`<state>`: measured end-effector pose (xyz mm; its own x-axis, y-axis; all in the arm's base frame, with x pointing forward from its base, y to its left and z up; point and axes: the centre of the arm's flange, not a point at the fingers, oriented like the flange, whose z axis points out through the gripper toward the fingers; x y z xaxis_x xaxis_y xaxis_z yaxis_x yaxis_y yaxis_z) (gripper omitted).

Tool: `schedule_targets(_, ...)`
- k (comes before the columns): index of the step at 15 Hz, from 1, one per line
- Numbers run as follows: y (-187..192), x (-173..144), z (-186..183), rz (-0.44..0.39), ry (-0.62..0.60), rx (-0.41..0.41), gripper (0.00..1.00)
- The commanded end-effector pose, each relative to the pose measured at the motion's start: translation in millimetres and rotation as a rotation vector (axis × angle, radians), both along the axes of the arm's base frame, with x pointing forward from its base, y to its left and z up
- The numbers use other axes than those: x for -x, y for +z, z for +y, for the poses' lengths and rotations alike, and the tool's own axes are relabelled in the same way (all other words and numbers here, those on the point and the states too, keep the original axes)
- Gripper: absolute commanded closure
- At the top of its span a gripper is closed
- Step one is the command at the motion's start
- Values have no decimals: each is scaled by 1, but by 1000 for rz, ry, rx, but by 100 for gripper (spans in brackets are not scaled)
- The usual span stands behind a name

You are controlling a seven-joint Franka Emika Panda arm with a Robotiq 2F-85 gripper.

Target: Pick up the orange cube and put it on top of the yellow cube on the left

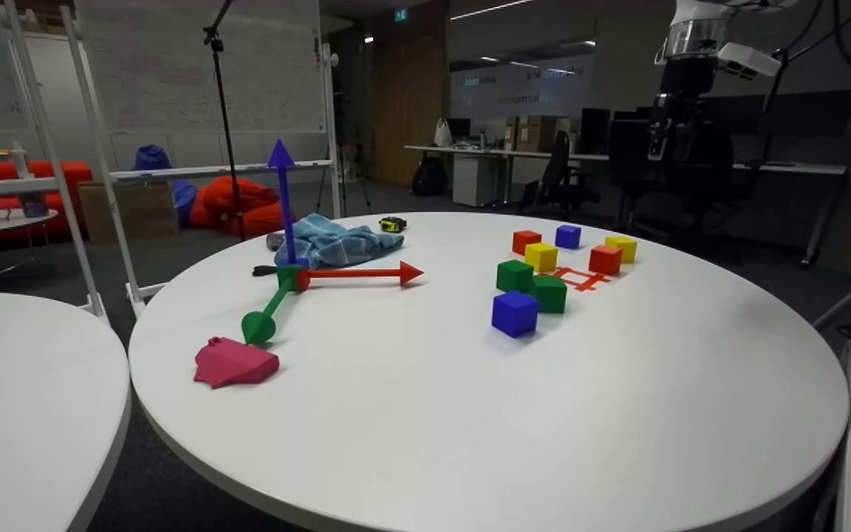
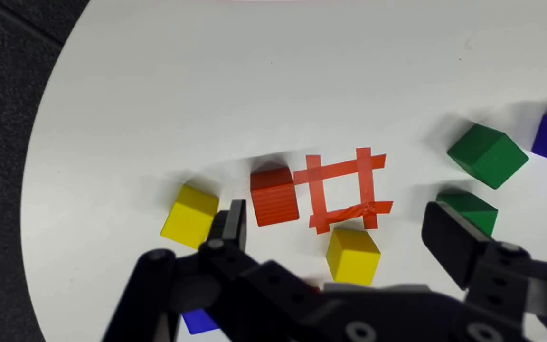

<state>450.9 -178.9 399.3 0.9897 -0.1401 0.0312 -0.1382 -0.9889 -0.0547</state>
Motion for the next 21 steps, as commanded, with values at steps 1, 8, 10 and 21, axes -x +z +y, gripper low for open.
schedule_targets(1,0,0,0,0,0,0,0)
schedule_targets(8,-2,-9,-10,-31,-24,17,0)
schedule_targets(10,-1,-19,-21,-57,-16,45,0)
schedule_targets(21,-21,-95,-23,22,78,37,0)
